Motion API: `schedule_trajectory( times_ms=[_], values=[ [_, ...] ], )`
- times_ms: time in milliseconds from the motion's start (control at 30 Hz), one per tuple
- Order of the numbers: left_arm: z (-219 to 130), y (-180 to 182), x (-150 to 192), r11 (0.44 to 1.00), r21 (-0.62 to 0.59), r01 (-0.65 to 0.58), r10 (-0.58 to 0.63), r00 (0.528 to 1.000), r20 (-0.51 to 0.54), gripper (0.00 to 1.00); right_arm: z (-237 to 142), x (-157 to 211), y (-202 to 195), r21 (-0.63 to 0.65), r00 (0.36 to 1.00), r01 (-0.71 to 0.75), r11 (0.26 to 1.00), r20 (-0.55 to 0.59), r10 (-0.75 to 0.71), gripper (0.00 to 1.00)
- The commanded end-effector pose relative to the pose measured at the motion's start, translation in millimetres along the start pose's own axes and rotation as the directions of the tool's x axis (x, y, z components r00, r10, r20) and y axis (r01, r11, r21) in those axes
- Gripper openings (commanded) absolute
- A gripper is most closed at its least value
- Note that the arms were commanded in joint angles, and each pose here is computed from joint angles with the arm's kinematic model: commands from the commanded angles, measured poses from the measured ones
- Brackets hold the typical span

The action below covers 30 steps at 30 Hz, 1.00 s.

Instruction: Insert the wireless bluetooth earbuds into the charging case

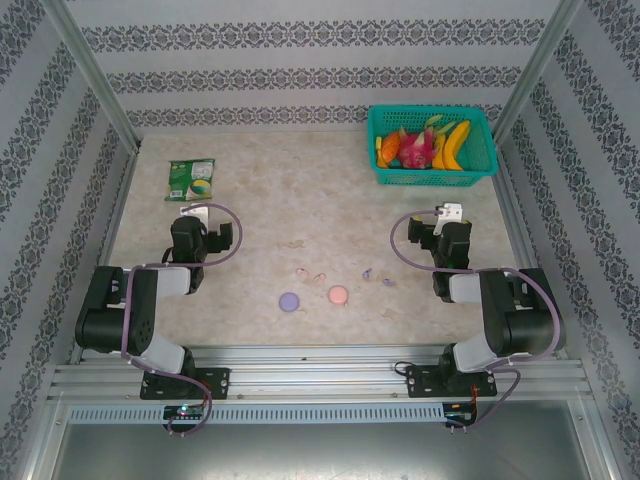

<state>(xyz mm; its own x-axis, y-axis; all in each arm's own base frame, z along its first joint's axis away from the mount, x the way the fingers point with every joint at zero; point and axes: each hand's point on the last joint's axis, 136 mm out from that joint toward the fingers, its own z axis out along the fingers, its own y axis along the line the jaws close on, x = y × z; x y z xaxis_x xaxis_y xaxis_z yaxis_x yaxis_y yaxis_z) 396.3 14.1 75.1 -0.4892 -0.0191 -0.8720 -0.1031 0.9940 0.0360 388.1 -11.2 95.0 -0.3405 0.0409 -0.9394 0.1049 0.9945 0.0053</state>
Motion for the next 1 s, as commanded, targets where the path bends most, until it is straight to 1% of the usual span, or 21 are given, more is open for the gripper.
schedule_trajectory(
  times_ms=[0, 67, 133, 200, 267, 300, 333, 367, 400, 500, 533, 600, 667, 733, 867, 967],
  values=[
    [-6, 6, -37, 1.000, -0.027, 0.000, 0.001, 1.000, 0.019, 1.00, -10, -32, -8, 0.045, 0.996, -0.028, 0.999, 0.082, 0.024, 0.98],
    [-13, 10, -53, 0.999, -0.051, 0.013, -0.012, 1.000, 0.011, 1.00, -19, -41, -13, 0.075, 0.998, -0.039, 0.996, 0.061, 0.034, 0.98],
    [-22, 10, -69, 0.998, -0.042, 0.037, -0.037, 0.999, 0.008, 1.00, -30, -51, -13, 0.077, 0.996, -0.084, 0.994, 0.038, 0.081, 0.98],
    [-31, 9, -83, 0.995, -0.039, 0.091, -0.091, 0.996, 0.009, 1.00, -43, -62, -12, 0.064, 0.987, -0.162, 0.985, 0.020, 0.161, 0.98],
    [-42, 8, -92, 0.987, -0.038, 0.155, -0.155, 0.988, -0.001, 1.00, -58, -75, -9, 0.049, 0.964, -0.263, 0.963, -0.018, 0.264, 0.98],
    [-48, 8, -95, 0.981, -0.036, 0.193, -0.193, 0.981, -0.012, 1.00, -68, -83, -11, 0.056, 0.937, -0.347, 0.936, -0.022, 0.349, 0.98],
    [-53, 6, -98, 0.973, -0.032, 0.230, -0.231, 0.973, -0.025, 1.00, -80, -85, -18, 0.097, 0.891, -0.449, 0.888, -0.031, 0.454, 0.98],
    [-58, 4, -100, 0.966, -0.027, 0.258, -0.259, 0.965, -0.039, 1.00, -91, -83, -23, 0.133, 0.850, -0.517, 0.845, -0.036, 0.526, 0.98],
    [-63, 0, -102, 0.958, -0.015, 0.287, -0.287, 0.956, -0.056, 1.00, -101, -86, -22, 0.117, 0.828, -0.553, 0.825, -0.029, 0.560, 0.98],
    [-76, -13, -98, 0.929, 0.011, 0.370, -0.365, 0.922, -0.129, 1.00, -121, -102, 5, -0.088, 0.849, -0.529, 0.844, -0.031, 0.528, 0.98],
    [-80, -18, -95, 0.920, 0.017, 0.392, -0.384, 0.910, -0.158, 1.00, -128, -103, 10, -0.116, 0.847, -0.532, 0.839, -0.049, 0.530, 0.98],
    [-86, -27, -90, 0.900, 0.031, 0.436, -0.421, 0.884, -0.200, 1.00, -137, -100, 23, -0.153, 0.856, -0.516, 0.843, -0.140, 0.498, 0.98],
    [-91, -33, -83, 0.876, 0.039, 0.481, -0.459, 0.855, -0.241, 1.00, -142, -88, 36, -0.162, 0.849, -0.510, 0.845, -0.253, 0.464, 0.97],
    [-94, -40, -76, 0.850, 0.049, 0.524, -0.492, 0.825, -0.279, 1.00, -149, -74, 49, -0.157, 0.828, -0.510, 0.846, -0.356, 0.434, 0.95],
    [-95, -50, -62, 0.808, 0.044, 0.588, -0.541, 0.769, -0.340, 1.00, -159, -51, 66, -0.109, 0.799, -0.477, 0.872, -0.467, 0.379, 0.91],
    [-92, -55, -48, 0.772, 0.023, 0.635, -0.580, 0.719, -0.383, 1.00, -164, -31, 77, -0.034, 0.748, -0.471, 0.881, -0.546, 0.378, 0.88]
  ],
)
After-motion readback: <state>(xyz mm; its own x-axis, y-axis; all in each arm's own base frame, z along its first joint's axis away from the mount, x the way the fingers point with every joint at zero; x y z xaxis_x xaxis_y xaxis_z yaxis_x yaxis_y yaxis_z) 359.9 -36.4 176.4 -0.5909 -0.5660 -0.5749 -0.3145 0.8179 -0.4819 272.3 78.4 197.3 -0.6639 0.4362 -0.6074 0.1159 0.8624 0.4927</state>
